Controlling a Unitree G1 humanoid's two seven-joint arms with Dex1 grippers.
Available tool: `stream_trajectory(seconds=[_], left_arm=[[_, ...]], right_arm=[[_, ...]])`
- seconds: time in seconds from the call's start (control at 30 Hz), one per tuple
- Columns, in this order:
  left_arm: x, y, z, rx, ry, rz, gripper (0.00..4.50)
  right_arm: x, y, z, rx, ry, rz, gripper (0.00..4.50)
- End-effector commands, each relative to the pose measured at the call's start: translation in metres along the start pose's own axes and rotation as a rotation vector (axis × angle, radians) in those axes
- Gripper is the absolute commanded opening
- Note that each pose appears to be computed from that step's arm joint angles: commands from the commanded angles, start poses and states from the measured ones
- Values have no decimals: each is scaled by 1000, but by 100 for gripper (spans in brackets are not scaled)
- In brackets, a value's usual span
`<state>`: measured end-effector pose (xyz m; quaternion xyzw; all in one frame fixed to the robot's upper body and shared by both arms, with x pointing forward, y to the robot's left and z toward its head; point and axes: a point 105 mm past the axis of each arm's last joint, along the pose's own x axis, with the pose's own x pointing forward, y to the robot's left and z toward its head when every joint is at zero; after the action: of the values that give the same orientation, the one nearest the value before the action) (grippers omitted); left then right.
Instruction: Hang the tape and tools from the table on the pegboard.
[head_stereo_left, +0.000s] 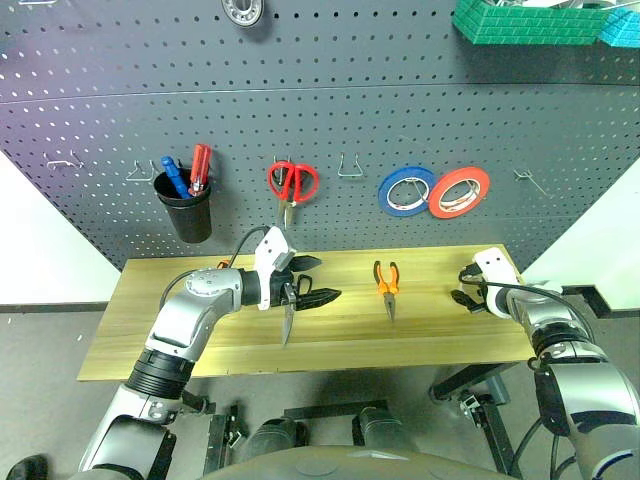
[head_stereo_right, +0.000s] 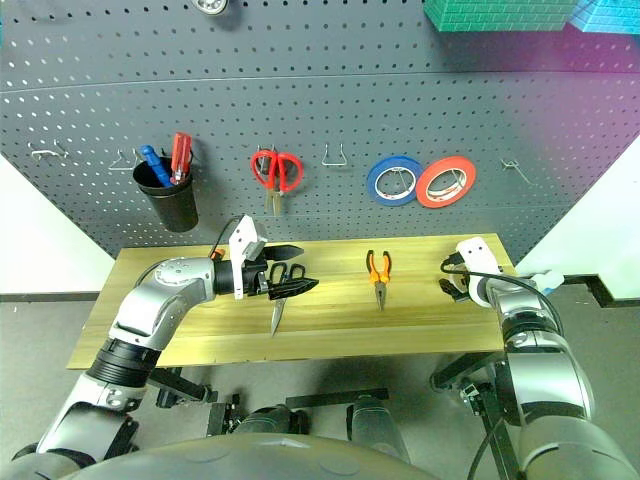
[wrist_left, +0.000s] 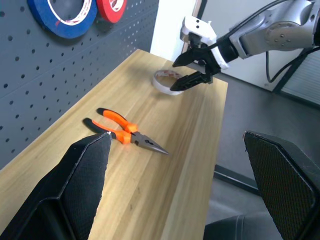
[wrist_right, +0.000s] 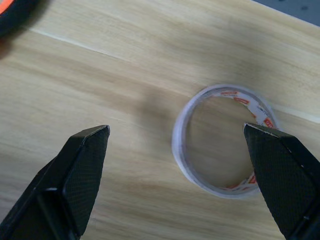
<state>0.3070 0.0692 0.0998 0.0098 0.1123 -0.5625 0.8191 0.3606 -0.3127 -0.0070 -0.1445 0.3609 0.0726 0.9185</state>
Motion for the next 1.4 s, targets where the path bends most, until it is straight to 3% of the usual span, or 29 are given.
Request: stream_trajectory(seconds=[0.03,0.63,1.4], left_arm=[[-4,1,13,45,-39,14,442],[-8,2,14,45,-46,37,442],[-24,-5,24,35,-98,96,442]], right_arm=[[0,-2,14,13,-19,-10,450],[1,1,-6,117,99,-9,450],[1,-3,-6,185,80,-30,450]])
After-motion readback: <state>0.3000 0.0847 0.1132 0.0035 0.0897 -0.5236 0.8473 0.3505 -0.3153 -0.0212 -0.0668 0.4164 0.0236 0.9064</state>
